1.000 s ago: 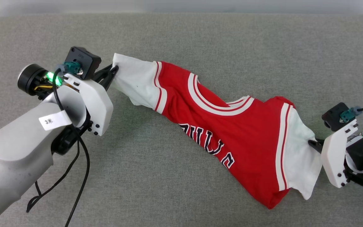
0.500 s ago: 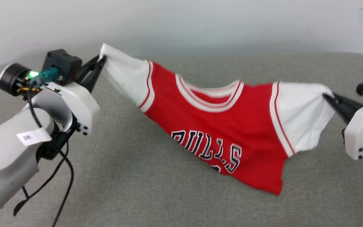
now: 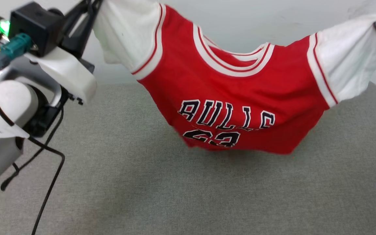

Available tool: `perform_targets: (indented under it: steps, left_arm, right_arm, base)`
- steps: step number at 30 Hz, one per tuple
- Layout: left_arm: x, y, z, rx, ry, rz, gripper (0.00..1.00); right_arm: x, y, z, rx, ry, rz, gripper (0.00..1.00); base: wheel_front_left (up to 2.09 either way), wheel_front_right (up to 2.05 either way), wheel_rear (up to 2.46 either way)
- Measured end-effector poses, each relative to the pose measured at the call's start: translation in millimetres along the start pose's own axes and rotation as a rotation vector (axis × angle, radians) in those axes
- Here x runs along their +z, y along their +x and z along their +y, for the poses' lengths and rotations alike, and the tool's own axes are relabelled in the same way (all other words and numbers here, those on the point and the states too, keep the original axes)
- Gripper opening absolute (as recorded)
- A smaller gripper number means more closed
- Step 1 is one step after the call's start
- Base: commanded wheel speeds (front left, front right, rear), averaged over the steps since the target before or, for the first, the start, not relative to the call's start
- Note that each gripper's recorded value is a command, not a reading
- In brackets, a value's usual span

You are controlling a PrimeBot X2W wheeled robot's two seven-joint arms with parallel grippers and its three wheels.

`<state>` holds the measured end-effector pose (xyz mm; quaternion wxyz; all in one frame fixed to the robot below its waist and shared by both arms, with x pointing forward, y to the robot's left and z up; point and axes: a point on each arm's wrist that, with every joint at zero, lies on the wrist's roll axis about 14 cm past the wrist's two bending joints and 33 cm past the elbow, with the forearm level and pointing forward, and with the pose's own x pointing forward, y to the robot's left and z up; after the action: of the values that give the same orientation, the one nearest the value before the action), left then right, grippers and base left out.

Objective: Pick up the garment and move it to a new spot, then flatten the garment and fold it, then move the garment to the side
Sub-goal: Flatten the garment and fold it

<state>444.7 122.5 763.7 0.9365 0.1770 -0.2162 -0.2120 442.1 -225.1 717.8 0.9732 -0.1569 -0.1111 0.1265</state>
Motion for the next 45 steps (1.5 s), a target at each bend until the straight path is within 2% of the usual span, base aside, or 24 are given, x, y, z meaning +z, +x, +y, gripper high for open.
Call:
perform_targets:
  steps: [5,15,24,33,40,45]
  left_arm:
    - [21.9,11.5,4.7,0.005,0.012,-0.058,0.00]
    - [28.6,53.3,28.3,0.030,0.010,-0.109,0.00]
    - [-10.8,110.6,56.0,0.072,0.000,-0.105,0.00]
    - [-59.1,160.8,87.5,0.127,0.001,-0.094,0.00]
    - [-97.9,172.7,106.8,0.181,-0.016,-0.067,0.00]
    - [-126.4,173.8,98.8,0.167,-0.054,-0.028,0.00]
  right_arm:
    - [34.7,10.4,-8.8,-0.035,-0.025,-0.078,0.00]
    - [52.8,57.1,-21.6,-0.051,-0.046,-0.101,0.00]
    - [43.9,132.4,-41.4,-0.076,-0.113,-0.085,0.00]
    - [21.9,206.2,-33.2,-0.061,-0.146,-0.103,0.00]
    - [1.2,242.4,-25.5,-0.052,-0.146,-0.099,0.00]
    - [-28.7,254.3,-10.4,-0.017,-0.121,-0.060,0.00]
  base:
    - [0.00,0.00,0.00]
    - [0.00,0.00,0.00]
    - [0.00,0.00,0.00]
    - [0.00,0.00,0.00]
    - [0.00,0.00,0.00]
    - [0.00,0.00,0.00]
